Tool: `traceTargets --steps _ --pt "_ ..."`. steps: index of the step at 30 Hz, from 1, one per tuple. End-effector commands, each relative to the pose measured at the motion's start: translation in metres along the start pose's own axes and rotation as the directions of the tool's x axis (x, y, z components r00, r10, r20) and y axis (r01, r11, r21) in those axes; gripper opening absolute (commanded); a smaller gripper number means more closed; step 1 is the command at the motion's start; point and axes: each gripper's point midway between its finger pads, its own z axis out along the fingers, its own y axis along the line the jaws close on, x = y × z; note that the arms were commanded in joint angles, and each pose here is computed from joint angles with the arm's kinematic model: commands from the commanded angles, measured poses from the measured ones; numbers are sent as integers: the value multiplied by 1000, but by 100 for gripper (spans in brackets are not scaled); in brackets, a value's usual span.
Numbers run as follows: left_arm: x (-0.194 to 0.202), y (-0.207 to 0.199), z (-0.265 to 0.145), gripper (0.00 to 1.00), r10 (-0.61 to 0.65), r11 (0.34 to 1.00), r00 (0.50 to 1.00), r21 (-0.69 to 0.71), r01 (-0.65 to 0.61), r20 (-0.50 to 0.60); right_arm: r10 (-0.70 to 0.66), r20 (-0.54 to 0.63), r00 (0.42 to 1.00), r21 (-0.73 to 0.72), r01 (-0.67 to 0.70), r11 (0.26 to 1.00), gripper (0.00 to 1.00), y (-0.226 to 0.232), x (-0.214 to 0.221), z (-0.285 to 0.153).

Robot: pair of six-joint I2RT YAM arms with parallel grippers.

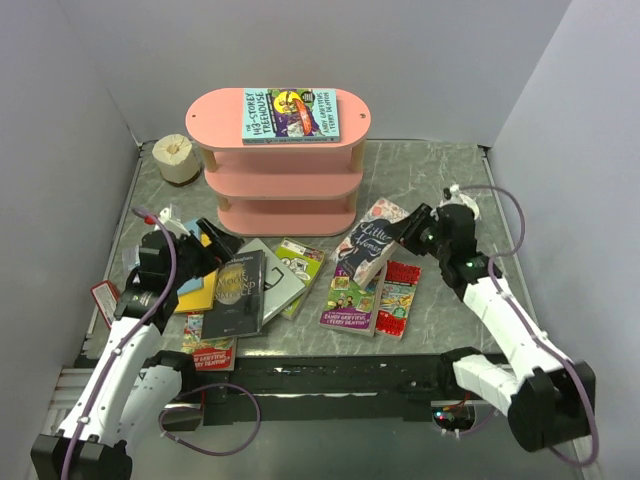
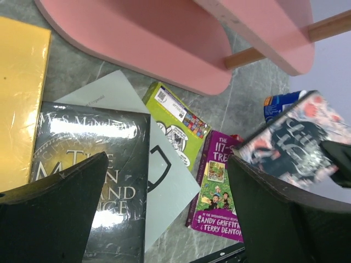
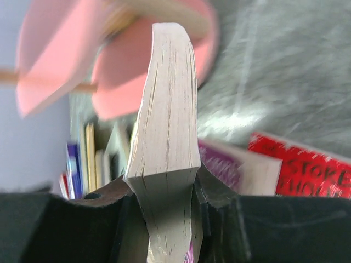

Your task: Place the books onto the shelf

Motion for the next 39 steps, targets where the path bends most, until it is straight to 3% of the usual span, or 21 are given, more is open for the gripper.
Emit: traceTargets --steps 1,2,4,10,13,18,28,35,36,37,38,39 --pt "-30 -34 -9 96 25 996 997 80 -31 74 -242 -41 969 -212 228 950 20 92 -9 -60" --pt "-33 -43 -12 96 32 993 997 113 -40 73 -294 -88 952 -265 262 928 17 101 4 -68" --pt "-32 -58 -13 96 51 980 997 187 -61 58 -343 -159 926 -429 248 869 1 133 20 -92" --pt "1 -127 -43 96 183 804 974 590 -69 -135 -472 -265 841 -732 143 666 0 190 45 -151" --pt "5 -154 -72 96 232 671 965 738 -69 -121 -525 -311 792 -810 68 583 0 206 57 -174" --pt "15 -173 -97 96 287 564 953 821 -84 -100 -581 -382 718 -834 3 552 0 222 76 -177" --pt "30 -188 -107 96 373 517 921 850 -103 -115 -679 -404 612 -854 12 519 0 257 94 -173" --pt "28 -194 -122 96 391 464 918 876 -134 -66 -734 -402 548 -869 24 494 0 262 102 -167" --pt "28 -197 -125 88 398 443 916 886 -138 -56 -745 -379 549 -880 37 474 0 267 98 -170" --pt "28 -198 -128 73 404 427 913 894 -137 -53 -750 -394 532 -875 34 484 0 263 101 -172" --pt "28 -199 -131 54 407 416 912 900 -134 -53 -763 -374 526 -884 46 466 0 263 101 -172" --pt "28 -202 -135 29 416 391 908 911 -134 -45 -768 -372 521 -886 47 461 0 262 101 -174"
